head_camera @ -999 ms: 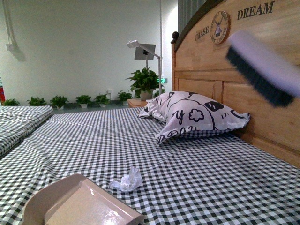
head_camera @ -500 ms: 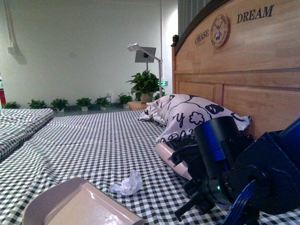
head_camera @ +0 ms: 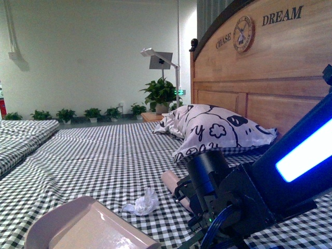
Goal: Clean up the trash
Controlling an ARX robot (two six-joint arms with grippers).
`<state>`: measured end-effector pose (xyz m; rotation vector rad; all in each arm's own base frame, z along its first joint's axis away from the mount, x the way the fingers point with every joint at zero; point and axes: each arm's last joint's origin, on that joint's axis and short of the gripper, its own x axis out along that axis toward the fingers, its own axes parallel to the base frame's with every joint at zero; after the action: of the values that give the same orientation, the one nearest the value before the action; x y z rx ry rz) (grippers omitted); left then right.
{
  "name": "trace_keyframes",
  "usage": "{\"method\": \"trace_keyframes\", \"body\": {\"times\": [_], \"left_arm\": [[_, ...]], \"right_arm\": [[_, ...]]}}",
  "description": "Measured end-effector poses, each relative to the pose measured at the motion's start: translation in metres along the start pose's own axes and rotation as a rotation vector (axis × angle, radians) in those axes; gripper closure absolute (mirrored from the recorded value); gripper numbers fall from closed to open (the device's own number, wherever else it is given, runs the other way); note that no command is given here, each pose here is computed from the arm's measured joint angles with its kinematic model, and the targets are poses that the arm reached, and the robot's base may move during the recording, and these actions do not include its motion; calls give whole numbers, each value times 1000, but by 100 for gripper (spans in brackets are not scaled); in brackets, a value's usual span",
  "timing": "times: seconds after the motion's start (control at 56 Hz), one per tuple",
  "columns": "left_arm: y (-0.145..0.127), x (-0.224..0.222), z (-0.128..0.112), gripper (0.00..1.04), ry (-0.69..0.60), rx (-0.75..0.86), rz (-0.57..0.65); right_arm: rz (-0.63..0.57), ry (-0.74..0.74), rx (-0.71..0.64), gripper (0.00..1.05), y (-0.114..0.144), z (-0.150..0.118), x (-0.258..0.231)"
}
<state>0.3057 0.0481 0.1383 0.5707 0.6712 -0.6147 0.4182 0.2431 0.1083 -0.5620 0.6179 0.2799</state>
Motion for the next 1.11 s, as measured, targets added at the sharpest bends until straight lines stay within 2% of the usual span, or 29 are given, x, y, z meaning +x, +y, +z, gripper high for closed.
{"method": "trace_keyframes", "body": {"times": [0.071,0.125,0.178,0.25,0.303,0.375,0.482,0.571,0.66,0.856,0.946,1.106], "left_arm": [[0,0,0,78,0,0,0],[0,0,0,78,0,0,0],[0,0,0,78,0,0,0],[0,0,0,78,0,0,0],[0,0,0,78,0,0,0],[0,0,0,78,0,0,0],[0,0,0,78,-1,1,-1],[0,0,0,78,-1,0,-1],[0,0,0,78,1,0,0],[0,0,0,78,1,0,1],[0,0,0,78,0,0,0],[0,0,0,78,0,0,0]], "right_arm": [[53,20,24,84,2,2,-2],[136,34,43,84,2,3,-9],[254,28,75,84,2,3,-20],[490,9,115,84,-2,2,-42],[624,-14,135,84,-6,0,-58],[696,-43,151,84,-15,2,-75],[694,-116,194,84,-46,8,-97],[622,-147,226,84,-74,5,-108],[570,-153,255,84,-92,-5,-114],[555,-125,249,84,-85,-29,-117],[516,-165,251,84,-85,-33,-121],[411,-293,349,84,-111,-36,-138]]}}
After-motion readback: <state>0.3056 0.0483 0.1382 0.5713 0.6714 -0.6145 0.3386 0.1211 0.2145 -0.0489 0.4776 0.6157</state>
